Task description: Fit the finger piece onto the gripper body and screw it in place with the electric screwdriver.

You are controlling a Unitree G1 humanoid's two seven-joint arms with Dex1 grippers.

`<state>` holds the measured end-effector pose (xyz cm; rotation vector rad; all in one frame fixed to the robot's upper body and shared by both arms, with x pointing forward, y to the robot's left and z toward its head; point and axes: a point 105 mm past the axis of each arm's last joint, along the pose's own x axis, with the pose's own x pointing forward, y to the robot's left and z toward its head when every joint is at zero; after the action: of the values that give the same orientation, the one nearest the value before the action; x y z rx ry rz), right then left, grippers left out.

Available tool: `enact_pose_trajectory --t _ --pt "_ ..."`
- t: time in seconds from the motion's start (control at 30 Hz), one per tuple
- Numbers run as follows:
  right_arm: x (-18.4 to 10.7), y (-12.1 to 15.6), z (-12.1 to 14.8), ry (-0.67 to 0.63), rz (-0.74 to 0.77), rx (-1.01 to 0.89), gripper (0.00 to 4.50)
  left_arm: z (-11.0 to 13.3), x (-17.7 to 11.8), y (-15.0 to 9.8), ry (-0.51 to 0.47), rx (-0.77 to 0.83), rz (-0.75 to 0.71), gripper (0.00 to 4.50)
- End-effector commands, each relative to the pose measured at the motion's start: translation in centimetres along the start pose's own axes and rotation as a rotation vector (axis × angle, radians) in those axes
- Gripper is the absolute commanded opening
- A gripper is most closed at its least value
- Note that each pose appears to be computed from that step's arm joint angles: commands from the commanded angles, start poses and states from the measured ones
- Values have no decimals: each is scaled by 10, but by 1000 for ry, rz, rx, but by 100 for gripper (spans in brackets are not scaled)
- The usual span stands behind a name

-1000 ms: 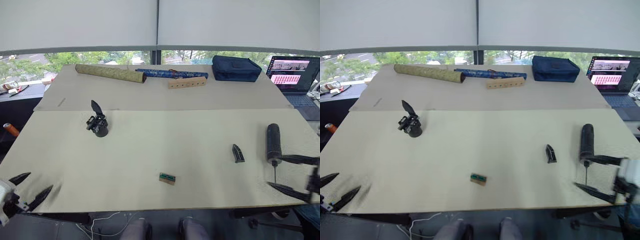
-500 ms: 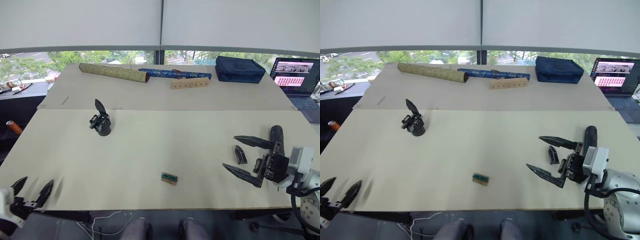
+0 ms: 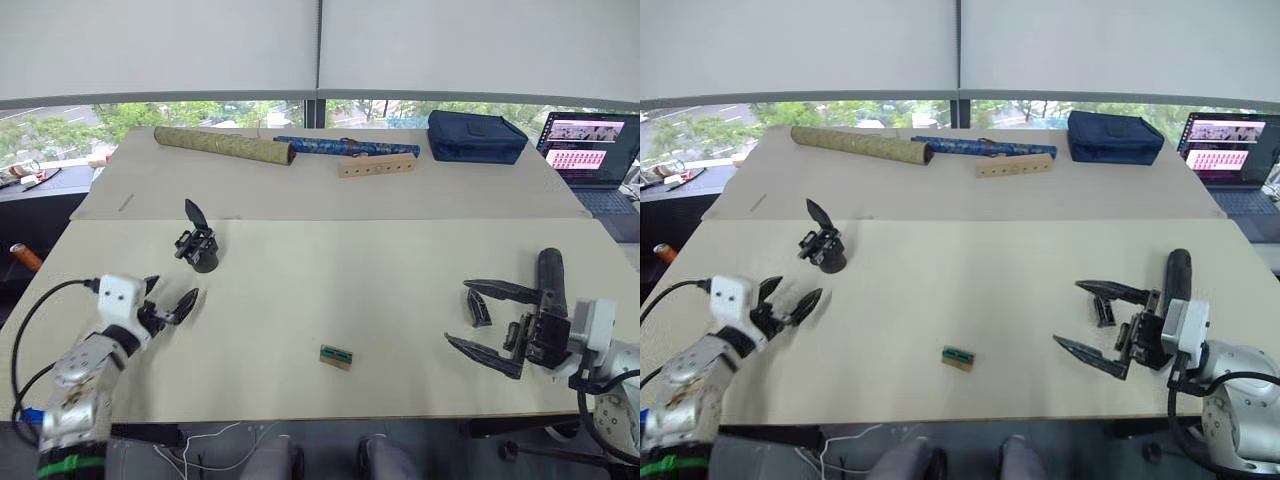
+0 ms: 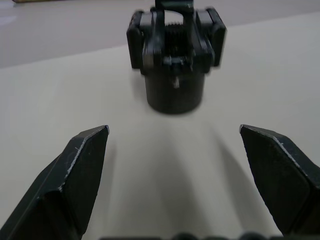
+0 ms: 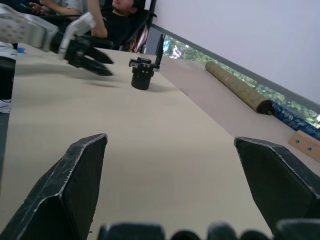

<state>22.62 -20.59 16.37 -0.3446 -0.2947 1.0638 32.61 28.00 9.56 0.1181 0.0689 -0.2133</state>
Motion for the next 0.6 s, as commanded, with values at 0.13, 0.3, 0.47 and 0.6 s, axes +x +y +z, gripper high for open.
enact_pose_trajectory --t 0.13,0.3,0.47,0.6 --pt "-3 3 13 -21 -47 -58 450 -2 36 -2 9 34 54 444" --pt "-1 10 16 -18 -60 -56 450 -3 62 -18 2 -3 12 444" --pt "4 11 22 -16 -86 -60 450 -8 72 -24 28 1 -5 393" --pt "5 11 25 -8 -107 -58 450 -1 71 -26 -30 -12 -31 233"
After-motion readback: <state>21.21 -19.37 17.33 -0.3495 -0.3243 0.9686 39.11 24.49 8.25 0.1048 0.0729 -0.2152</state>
